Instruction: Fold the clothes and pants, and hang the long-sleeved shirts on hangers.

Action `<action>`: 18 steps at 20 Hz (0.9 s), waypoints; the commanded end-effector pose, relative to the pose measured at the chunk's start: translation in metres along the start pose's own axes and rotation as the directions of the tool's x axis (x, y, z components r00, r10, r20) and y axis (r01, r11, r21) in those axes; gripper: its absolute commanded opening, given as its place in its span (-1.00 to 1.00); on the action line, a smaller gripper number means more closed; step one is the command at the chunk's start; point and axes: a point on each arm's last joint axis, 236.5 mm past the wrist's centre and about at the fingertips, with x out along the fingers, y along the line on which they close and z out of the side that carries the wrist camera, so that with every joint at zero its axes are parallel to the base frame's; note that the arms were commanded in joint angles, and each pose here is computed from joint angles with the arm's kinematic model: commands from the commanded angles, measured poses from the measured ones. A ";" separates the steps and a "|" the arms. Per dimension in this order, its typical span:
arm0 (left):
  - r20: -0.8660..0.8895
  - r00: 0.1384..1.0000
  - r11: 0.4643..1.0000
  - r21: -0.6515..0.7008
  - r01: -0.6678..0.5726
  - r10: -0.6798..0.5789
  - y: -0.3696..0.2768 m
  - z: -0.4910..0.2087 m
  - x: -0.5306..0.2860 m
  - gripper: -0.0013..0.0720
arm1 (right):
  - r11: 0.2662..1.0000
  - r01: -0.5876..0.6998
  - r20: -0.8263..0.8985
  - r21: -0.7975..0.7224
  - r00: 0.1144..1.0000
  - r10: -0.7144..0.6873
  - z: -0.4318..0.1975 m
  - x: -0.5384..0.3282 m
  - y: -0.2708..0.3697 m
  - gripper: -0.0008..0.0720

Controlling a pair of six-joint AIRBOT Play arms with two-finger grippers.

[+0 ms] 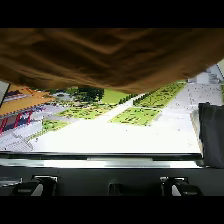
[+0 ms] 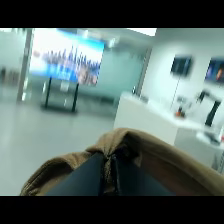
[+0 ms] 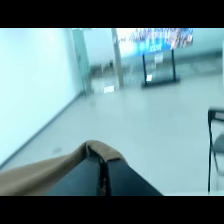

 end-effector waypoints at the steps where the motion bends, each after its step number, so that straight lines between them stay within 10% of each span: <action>1: 0.168 0.985 0.999 0.031 0.026 -0.031 -0.022 0.060 -0.035 -0.90 | 0.999 0.016 0.154 -0.041 0.988 -0.009 0.051 -0.025 0.006 -0.86; 8: -0.278 0.954 0.993 0.067 -0.100 0.114 0.046 -0.081 0.045 -0.90 | 0.996 0.065 -0.291 -0.055 0.953 -0.078 -0.077 0.027 -0.030 -0.86; 12: -0.750 0.635 0.974 0.057 -0.220 0.187 0.125 -0.304 0.069 -0.90 | 0.975 0.213 -0.766 0.060 0.636 -0.091 -0.296 0.085 -0.091 -0.86; 18: -0.952 0.263 0.907 0.032 -0.421 0.155 0.193 -0.533 0.042 -0.90 | 0.803 0.557 -0.955 0.211 0.292 0.049 -0.531 0.104 -0.128 -0.86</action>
